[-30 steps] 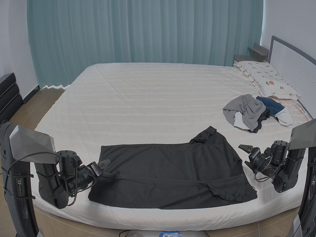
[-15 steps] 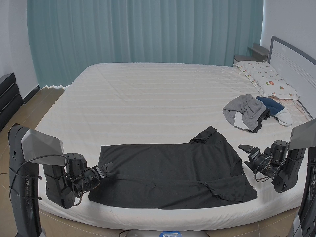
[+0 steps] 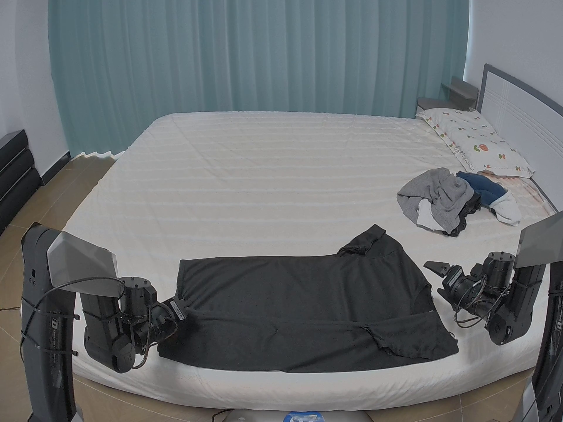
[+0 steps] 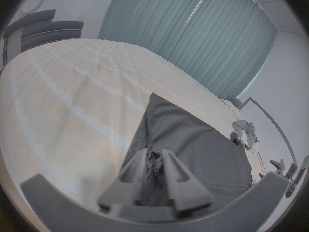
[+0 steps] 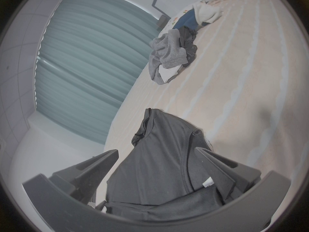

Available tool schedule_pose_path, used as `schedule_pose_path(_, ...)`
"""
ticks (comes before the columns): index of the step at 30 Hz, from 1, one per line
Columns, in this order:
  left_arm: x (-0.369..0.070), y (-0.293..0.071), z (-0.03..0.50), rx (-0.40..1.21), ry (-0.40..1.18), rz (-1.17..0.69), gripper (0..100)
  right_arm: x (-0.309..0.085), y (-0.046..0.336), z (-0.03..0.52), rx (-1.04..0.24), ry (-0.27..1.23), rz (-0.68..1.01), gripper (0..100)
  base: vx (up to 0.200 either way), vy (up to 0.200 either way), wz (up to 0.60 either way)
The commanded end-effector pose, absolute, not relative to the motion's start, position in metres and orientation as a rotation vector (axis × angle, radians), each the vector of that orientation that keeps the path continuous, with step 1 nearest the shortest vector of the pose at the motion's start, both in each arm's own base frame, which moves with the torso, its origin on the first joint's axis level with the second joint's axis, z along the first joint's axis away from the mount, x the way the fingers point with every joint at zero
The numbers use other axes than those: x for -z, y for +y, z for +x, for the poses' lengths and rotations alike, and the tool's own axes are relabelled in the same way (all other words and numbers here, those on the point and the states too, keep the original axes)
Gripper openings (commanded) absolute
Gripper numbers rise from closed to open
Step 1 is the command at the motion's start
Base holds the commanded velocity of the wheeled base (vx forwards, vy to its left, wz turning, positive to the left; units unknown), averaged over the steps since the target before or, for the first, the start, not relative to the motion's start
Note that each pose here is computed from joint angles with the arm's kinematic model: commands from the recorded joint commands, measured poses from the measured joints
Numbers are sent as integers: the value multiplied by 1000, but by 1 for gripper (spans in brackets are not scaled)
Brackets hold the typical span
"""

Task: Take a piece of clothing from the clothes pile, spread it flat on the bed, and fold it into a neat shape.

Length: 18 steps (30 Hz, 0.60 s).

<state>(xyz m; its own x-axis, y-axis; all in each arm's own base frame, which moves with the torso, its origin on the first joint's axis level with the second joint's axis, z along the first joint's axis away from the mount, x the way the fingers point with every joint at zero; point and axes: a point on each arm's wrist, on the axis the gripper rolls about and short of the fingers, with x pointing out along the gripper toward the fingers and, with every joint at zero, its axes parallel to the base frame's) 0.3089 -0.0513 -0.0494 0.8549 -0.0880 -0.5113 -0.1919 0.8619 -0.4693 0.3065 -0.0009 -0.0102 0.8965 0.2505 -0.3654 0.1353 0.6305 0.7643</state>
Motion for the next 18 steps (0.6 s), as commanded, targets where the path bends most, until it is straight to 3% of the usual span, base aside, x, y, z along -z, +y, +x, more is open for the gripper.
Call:
schedule_pose_path(1,51,-45,303,-108,559,-527,0,9,-1,298,-74,482,846,100,0,0,0)
schedule_pose_path(18,50,-43,294,-119,568,-524,0,12,-4,281,-66,599,680,100,0,0,0)
